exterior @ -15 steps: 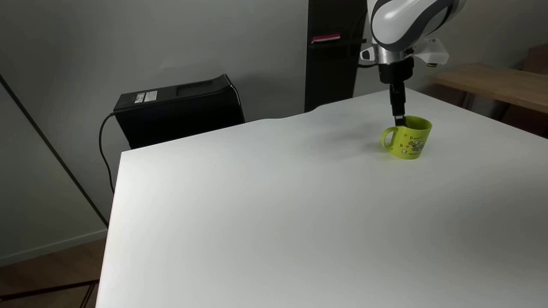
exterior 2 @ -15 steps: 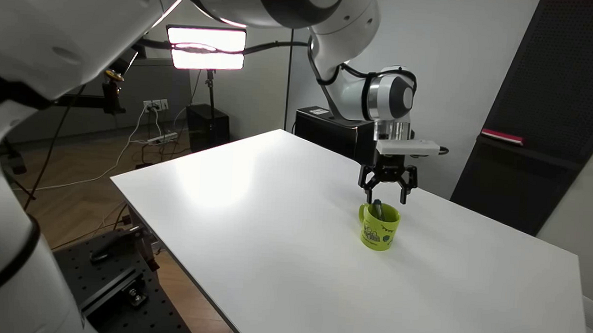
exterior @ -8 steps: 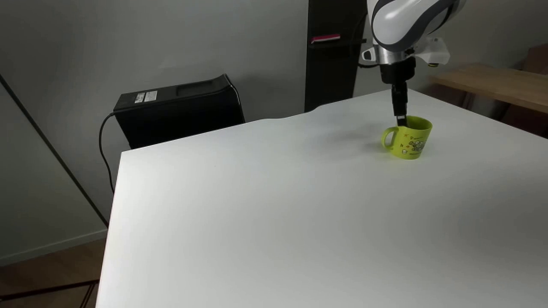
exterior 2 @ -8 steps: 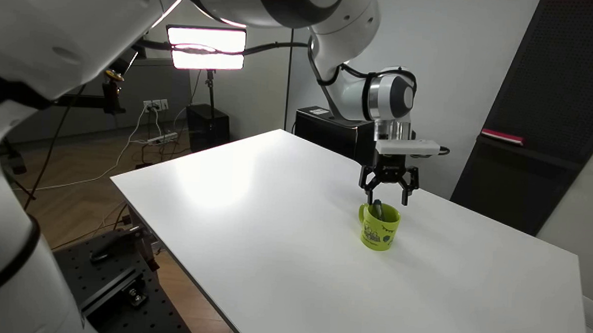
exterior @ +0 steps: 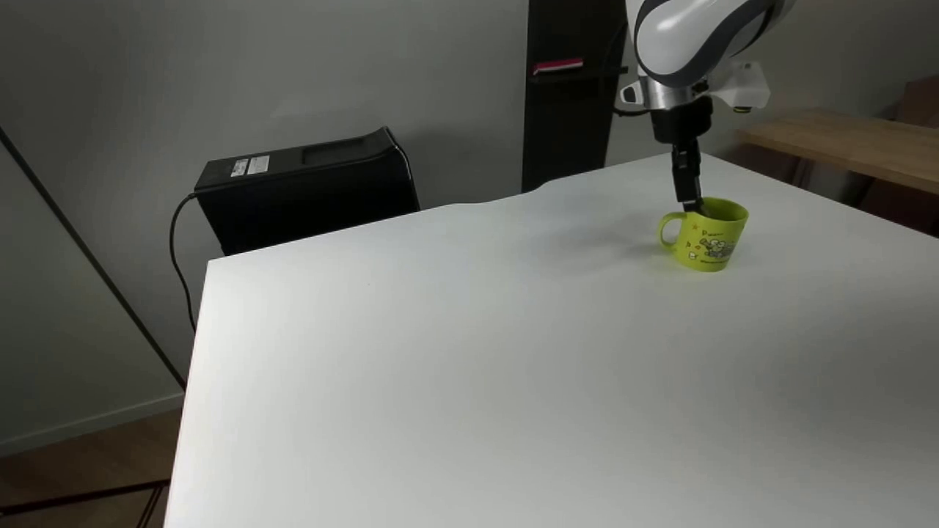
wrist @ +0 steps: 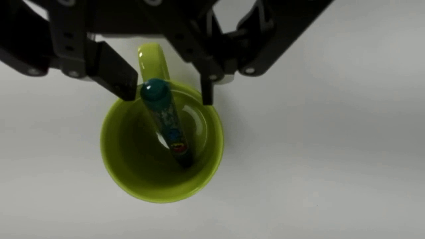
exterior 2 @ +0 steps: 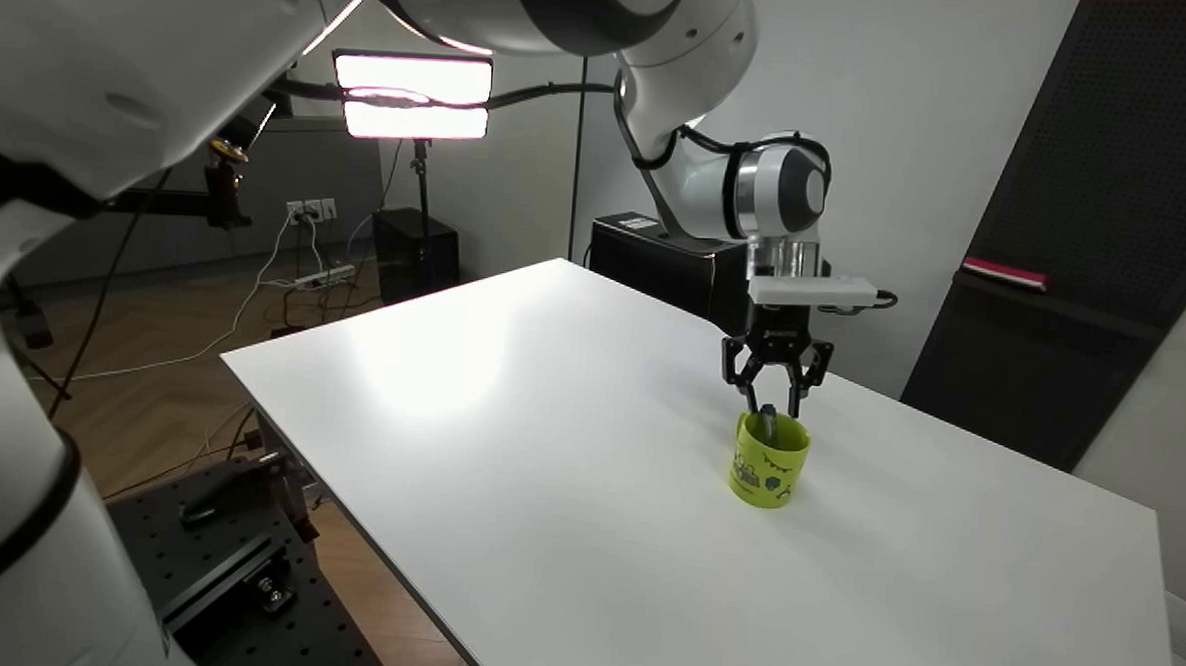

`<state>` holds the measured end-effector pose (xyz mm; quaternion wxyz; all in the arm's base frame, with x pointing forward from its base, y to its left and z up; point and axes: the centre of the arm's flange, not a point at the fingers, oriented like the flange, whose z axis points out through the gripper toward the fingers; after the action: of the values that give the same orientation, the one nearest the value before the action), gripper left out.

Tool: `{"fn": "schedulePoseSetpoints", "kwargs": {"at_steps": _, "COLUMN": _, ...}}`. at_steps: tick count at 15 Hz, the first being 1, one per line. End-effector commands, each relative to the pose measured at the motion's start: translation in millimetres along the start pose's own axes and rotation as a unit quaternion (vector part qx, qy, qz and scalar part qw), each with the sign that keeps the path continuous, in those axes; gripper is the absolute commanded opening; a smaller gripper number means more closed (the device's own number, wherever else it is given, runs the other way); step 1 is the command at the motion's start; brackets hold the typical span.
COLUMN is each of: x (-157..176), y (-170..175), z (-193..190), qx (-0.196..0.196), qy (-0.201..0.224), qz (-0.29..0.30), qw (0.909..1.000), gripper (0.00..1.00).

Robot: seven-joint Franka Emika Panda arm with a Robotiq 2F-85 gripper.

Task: Get the marker from the yellow cup and place it on the table

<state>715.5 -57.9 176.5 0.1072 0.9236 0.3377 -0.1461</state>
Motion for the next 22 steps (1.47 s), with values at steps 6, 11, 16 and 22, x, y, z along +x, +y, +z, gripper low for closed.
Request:
{"fn": "schedulePoseSetpoints", "kwargs": {"at_steps": 6, "x": 6.5, "y": 12.6, "z": 8.4, "qx": -0.026, "qy": -0.063, "qz": 0.06, "qw": 0.9959, "gripper": 0.07}}
{"fn": "schedulePoseSetpoints", "kwargs": {"at_steps": 11, "x": 9.6, "y": 27.3, "z": -4.3, "qx": 0.006, "qy": -0.093, "qz": 0.111, "qw": 0.9894, "gripper": 0.07}}
{"fn": "schedulePoseSetpoints", "kwargs": {"at_steps": 16, "x": 6.0, "y": 39.7, "z": -41.2, "qx": 0.016, "qy": -0.086, "qz": 0.139, "qw": 0.9864, "gripper": 0.07}}
{"fn": "schedulePoseSetpoints", "kwargs": {"at_steps": 22, "x": -4.9, "y": 42.3, "z": -81.0, "qx": 0.03, "qy": -0.038, "qz": 0.148, "qw": 0.9878, "gripper": 0.07}}
